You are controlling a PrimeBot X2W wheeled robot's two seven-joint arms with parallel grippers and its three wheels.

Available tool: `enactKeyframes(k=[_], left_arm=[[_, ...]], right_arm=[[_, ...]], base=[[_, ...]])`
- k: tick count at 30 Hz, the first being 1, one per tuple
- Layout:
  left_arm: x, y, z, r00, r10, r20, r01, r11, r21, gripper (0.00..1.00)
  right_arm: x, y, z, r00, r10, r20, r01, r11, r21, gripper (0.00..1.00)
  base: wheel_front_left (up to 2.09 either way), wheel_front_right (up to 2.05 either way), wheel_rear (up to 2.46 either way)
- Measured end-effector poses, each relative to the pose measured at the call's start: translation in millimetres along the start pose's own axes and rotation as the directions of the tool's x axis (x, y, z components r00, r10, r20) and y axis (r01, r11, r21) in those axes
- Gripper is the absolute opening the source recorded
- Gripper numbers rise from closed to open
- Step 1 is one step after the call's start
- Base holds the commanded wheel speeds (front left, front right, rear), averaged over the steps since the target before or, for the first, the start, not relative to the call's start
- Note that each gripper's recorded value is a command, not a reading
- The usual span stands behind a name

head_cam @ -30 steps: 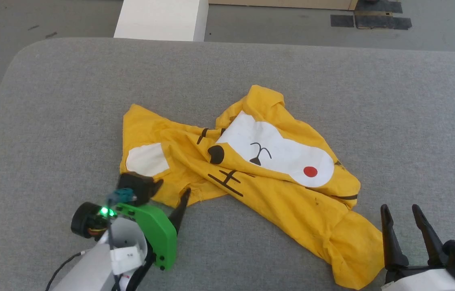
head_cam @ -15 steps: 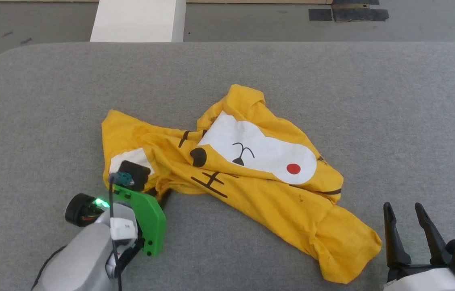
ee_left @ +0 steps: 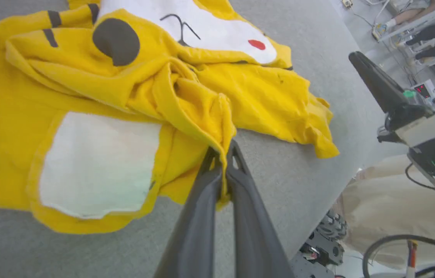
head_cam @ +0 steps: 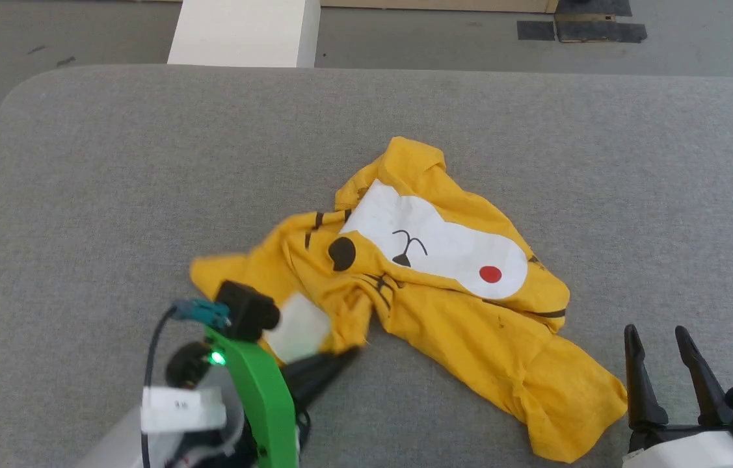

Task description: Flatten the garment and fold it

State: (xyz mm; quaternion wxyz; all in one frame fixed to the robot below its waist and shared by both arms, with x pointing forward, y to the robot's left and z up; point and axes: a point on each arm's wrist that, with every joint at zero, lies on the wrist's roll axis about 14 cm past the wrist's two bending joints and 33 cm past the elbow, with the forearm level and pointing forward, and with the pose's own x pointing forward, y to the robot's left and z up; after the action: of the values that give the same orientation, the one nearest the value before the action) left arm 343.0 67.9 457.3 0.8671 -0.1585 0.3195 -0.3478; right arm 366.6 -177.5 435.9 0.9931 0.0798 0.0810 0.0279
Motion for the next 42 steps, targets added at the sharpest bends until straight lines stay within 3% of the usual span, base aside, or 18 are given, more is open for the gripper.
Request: enactKeyframes(k=[4,9,10,11,12,13,17,20,23,28,32,34,38,42], left_arm=[[-6,-42,-15,0.991,-0.128,-0.046,0.126,0.991,-0.048,0.00],[3,-53,-52,0.979,-0.153,-0.137,0.128,0.976,-0.176,0.00],[8,-52,-59,0.978,-0.145,-0.147,0.113,0.973,-0.203,0.10],[13,-52,-64,0.980,-0.135,-0.149,0.098,0.969,-0.228,0.38],[17,-51,-67,0.981,-0.126,-0.146,0.086,0.964,-0.250,0.56],[22,-53,-70,0.982,-0.122,-0.144,0.080,0.960,-0.268,1.00],[32,-56,-59,0.992,-0.109,-0.064,0.085,0.953,-0.291,1.00],[29,-41,-30,0.996,-0.050,0.069,0.068,0.954,-0.293,1.00],[15,-18,10,0.969,0.046,0.243,0.029,0.955,-0.294,1.00],[-27,25,53,0.853,0.233,0.466,-0.121,0.959,-0.256,1.00],[-66,55,72,0.700,0.366,0.614,-0.288,0.931,-0.226,1.00],[-84,66,73,0.619,0.418,0.665,-0.385,0.900,-0.207,1.00],[-102,78,56,0.567,0.486,0.665,-0.533,0.832,-0.153,1.00],[-106,78,34,0.559,0.529,0.638,-0.578,0.801,-0.158,1.00]], right_arm=[[2,3,-4,1.000,0.009,-0.013,-0.009,1.000,0.002,1.00],[7,7,-7,1.000,0.023,-0.021,-0.023,1.000,0.007,1.00],[8,8,-7,0.999,0.026,-0.022,-0.025,1.000,0.009,1.00],[9,9,-7,0.999,0.028,-0.021,-0.028,1.000,0.009,1.00],[9,9,-7,0.999,0.029,-0.021,-0.029,1.000,0.010,1.00],[9,10,-7,0.999,0.030,-0.022,-0.030,1.000,0.010,1.00],[7,9,-6,0.999,0.028,-0.020,-0.028,1.000,0.010,1.00],[6,7,-4,1.000,0.022,-0.013,-0.022,1.000,0.007,1.00],[4,6,-2,1.000,0.017,-0.006,-0.017,1.000,0.007,1.00],[3,5,1,1.000,0.016,0.001,-0.016,1.000,0.007,1.00],[3,8,3,1.000,0.024,0.007,-0.024,1.000,0.007,1.00],[3,11,4,0.999,0.033,0.007,-0.033,0.999,0.006,1.00],[1,17,6,0.999,0.054,0.005,-0.054,0.999,-0.003,1.00],[1,35,12,0.994,0.107,0.011,-0.107,0.994,-0.007,1.00]], base=[[0.00,0.00,0.00],[0.00,0.00,0.00],[0.00,0.00,0.00],[0.00,0.00,0.00],[0.00,0.00,0.00],[0.00,0.00,0.00],[0.00,0.00,0.00],[0.00,0.00,0.00],[0.00,0.00,0.00],[0.00,0.00,0.00],[0.00,0.00,0.00],[0.00,0.00,0.00],[0.00,0.00,0.00],[0.00,0.00,0.00]])
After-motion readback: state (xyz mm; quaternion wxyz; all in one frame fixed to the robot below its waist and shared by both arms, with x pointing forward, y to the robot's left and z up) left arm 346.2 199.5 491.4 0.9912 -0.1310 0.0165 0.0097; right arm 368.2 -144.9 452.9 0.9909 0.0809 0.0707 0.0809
